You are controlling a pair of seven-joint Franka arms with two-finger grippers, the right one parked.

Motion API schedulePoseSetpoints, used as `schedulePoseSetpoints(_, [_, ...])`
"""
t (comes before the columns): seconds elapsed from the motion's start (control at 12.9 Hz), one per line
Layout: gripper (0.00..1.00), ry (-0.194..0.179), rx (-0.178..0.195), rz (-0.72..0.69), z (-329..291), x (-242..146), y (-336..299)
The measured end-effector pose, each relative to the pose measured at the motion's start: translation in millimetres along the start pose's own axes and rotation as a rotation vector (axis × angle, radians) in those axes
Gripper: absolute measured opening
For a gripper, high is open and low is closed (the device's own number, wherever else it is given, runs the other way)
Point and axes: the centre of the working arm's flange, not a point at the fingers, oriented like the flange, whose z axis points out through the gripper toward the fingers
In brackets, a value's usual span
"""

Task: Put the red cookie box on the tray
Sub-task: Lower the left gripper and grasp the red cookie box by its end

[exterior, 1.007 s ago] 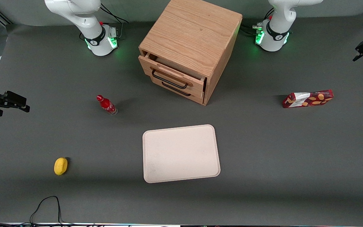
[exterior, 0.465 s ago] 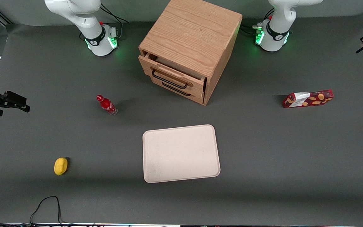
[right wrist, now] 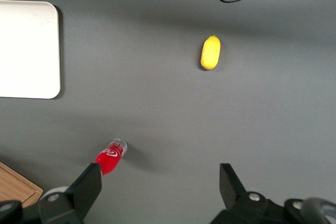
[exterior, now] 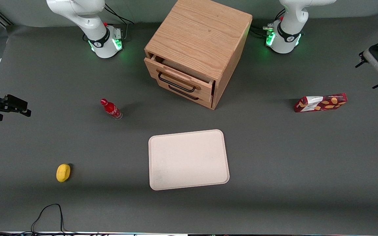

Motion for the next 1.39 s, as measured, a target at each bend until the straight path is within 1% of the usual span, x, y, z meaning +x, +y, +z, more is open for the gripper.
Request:
schedulePoseSetpoints(0.08, [0.99, 0.006, 0.011, 0.018, 23, 1, 1])
schedulePoseSetpoints(0.31, [0.99, 0.025, 0.062, 0.067, 95, 4, 10])
schedulePoseSetpoints(0.62, [1.0, 0.027, 0.091, 0.138, 173, -8, 15])
schedulePoseSetpoints(0.7, [1.0, 0.026, 0.095, 0.144, 187, -13, 15])
schedulePoseSetpoints(0.85, [1.0, 0.019, 0.09, 0.153, 208, -19, 15])
schedulePoseSetpoints(1.16, [1.0, 0.008, 0.09, 0.188, 253, -18, 18])
schedulePoseSetpoints(1.39, [1.0, 0.001, 0.092, 0.202, 275, -20, 20])
